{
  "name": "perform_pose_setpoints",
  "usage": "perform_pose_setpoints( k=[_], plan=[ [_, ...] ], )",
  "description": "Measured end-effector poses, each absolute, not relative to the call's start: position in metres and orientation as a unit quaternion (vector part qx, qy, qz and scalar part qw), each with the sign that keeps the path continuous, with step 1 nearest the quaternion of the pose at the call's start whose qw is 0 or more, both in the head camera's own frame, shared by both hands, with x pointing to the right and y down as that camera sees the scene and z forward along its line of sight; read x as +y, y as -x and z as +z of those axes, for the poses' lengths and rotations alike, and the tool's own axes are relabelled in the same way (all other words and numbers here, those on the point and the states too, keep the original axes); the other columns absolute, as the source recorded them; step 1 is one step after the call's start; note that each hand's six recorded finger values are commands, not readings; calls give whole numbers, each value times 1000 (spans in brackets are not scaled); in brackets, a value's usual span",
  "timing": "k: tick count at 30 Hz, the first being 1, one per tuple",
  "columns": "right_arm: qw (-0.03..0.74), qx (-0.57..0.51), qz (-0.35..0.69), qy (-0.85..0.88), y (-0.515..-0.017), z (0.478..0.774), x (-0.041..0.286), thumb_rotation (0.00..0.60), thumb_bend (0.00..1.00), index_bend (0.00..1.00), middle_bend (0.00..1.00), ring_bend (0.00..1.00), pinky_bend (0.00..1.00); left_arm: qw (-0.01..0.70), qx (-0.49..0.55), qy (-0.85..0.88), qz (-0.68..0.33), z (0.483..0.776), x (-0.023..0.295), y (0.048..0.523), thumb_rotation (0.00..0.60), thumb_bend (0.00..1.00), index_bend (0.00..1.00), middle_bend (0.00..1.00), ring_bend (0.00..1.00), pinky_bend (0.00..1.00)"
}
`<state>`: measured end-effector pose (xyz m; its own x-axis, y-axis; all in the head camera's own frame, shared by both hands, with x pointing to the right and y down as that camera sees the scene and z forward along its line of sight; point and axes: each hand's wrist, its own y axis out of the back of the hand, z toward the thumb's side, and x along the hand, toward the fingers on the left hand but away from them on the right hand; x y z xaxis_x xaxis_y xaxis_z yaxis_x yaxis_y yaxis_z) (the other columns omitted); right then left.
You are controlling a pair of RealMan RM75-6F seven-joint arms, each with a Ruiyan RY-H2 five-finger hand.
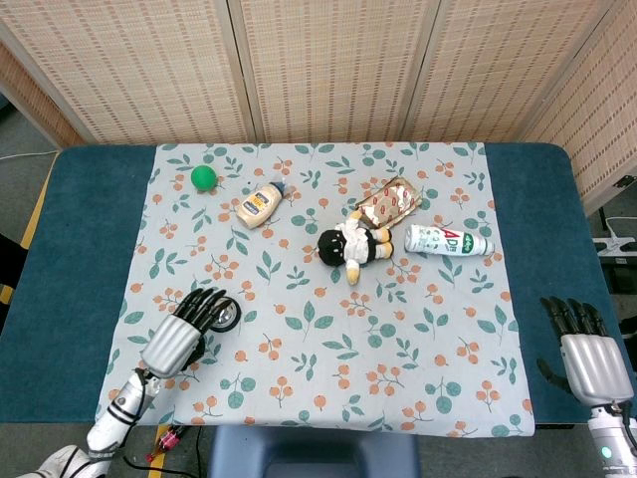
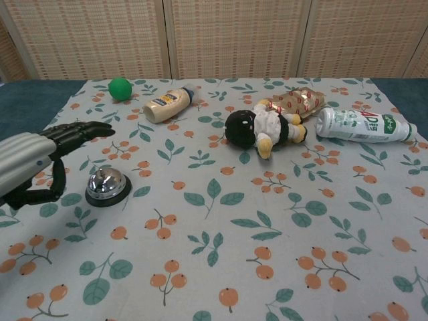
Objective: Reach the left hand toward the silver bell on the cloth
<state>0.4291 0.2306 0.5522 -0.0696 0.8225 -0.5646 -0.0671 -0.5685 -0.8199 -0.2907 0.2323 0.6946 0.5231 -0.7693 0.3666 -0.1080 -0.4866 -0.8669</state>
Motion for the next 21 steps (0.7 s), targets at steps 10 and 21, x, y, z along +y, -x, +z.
perform_pose_setpoints(
  k=[10,21],
  plan=[
    [328,-311,661,600,-430,556,231,600,238,55,51,0,53,387,285,780,-401,743,234,269,600,1000,0,0,0,91],
    [322,-305,662,604,-430,558,233,600,238,55,51,0,53,368,262,783,-428,771,249,279,600,1000,0,0,0,90]
  ],
)
